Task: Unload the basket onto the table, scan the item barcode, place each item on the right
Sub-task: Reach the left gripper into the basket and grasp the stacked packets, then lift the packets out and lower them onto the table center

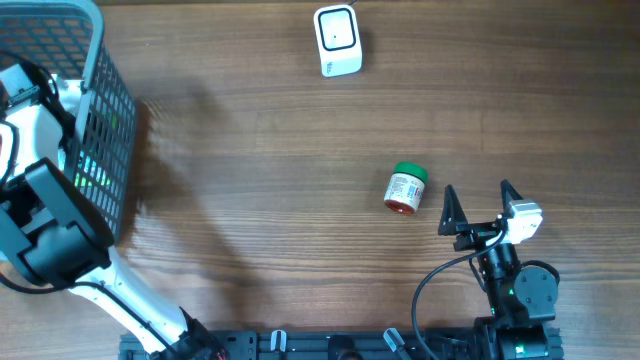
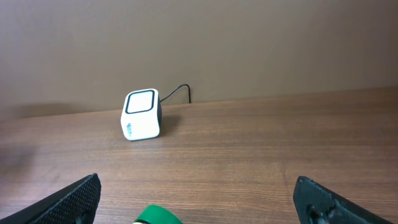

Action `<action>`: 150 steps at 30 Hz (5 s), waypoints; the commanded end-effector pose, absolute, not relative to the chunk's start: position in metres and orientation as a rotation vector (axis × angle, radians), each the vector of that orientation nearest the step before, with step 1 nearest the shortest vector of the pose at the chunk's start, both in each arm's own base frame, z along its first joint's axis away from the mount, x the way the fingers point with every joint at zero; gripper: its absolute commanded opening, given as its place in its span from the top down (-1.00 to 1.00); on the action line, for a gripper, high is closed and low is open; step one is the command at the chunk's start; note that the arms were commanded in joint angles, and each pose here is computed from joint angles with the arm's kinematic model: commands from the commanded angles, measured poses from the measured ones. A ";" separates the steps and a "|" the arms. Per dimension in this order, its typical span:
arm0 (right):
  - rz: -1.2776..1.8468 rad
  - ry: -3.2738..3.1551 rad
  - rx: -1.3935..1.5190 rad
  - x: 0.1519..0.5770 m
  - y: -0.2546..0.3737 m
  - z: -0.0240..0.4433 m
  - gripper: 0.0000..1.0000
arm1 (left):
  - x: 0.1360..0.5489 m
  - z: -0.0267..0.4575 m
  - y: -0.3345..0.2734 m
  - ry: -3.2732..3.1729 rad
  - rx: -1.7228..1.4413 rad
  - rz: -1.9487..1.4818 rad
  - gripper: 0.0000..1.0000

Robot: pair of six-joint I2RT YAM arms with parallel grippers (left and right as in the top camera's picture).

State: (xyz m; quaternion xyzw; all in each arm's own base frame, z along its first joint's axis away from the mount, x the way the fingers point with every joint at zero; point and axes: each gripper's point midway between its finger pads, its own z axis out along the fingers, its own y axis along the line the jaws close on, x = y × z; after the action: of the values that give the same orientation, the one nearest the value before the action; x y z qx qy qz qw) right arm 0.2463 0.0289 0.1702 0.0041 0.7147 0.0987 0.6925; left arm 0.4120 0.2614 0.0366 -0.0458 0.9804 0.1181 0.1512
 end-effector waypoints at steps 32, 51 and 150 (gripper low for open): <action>0.231 1.592 0.018 0.246 0.029 0.171 -0.99 | 0.368 -0.014 0.269 2.886 -0.518 0.081 0.80; 0.232 1.592 0.018 0.246 0.029 0.171 -1.00 | 0.396 0.297 0.285 2.190 -0.422 0.414 0.92; 0.231 1.592 0.018 0.246 0.029 0.171 -1.00 | 0.328 0.119 -0.164 2.726 -0.006 0.052 0.92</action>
State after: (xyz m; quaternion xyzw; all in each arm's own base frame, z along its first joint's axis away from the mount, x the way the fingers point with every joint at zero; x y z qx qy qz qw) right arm 0.2463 0.0288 0.1702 0.0044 0.7148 0.0987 0.6923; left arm 0.3143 -0.1883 0.1290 0.0627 0.9774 -0.0334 0.1990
